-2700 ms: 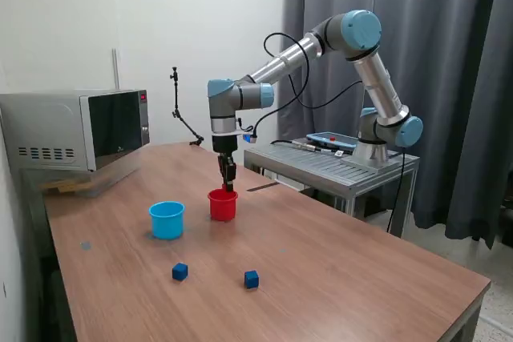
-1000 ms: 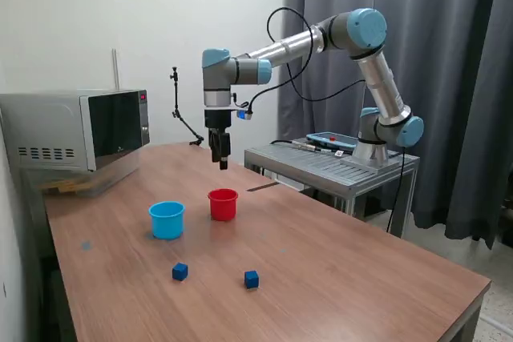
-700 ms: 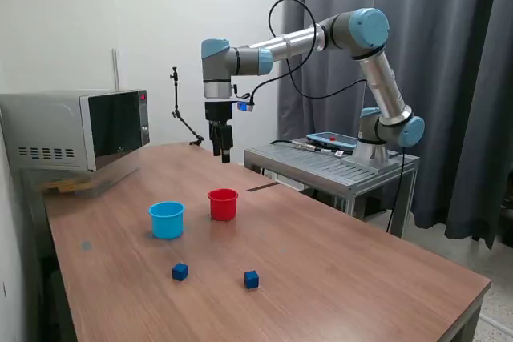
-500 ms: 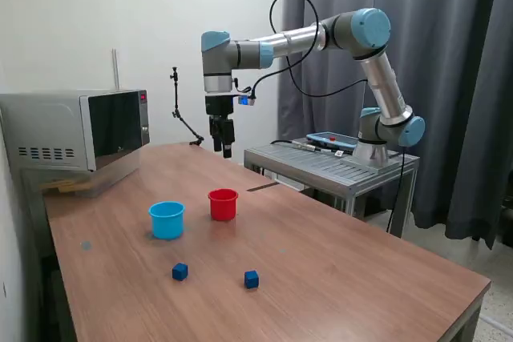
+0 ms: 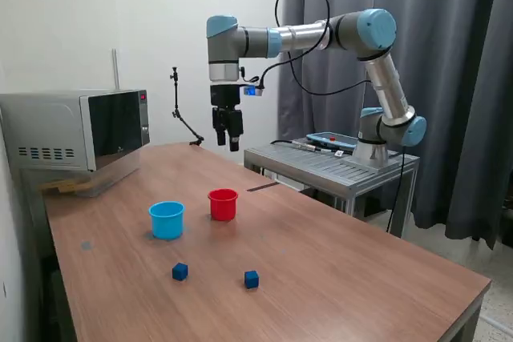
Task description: Place red objects in the red bin, and blue objects in the blue bin.
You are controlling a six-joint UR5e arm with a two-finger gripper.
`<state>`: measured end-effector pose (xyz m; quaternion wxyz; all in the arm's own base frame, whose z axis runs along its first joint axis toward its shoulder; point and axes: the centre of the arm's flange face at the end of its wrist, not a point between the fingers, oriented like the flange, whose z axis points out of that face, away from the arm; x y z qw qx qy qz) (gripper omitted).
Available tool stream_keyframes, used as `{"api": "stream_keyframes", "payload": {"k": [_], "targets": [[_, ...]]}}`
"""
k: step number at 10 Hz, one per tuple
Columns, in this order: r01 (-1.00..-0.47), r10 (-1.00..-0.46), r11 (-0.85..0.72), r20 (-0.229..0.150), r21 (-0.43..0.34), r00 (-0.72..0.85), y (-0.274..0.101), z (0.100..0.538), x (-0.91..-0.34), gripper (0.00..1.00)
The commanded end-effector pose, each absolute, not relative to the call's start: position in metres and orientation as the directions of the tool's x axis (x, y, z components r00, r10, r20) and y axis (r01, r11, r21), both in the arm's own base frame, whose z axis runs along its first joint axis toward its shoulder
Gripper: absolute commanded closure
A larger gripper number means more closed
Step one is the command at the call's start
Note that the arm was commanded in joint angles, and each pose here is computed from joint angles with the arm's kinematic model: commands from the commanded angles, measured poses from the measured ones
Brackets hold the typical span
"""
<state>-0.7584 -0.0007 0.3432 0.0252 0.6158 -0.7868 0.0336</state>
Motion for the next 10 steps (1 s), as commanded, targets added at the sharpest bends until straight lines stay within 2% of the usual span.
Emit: {"api": "stream_keyframes", "payload": {"k": [1, 5, 10], "targets": [[-0.981, -0.977, 0.195, 0.082, -0.012, -0.195, -0.035, 0.343, -0.768, 0.00], [-0.991, -0.987, 0.130, 0.088, -0.036, -0.133, -0.088, 0.321, -0.787, 0.00], [-0.984, -0.980, 0.178, 0.091, -0.015, -0.178, -0.125, 0.312, -0.808, 0.00]]}}
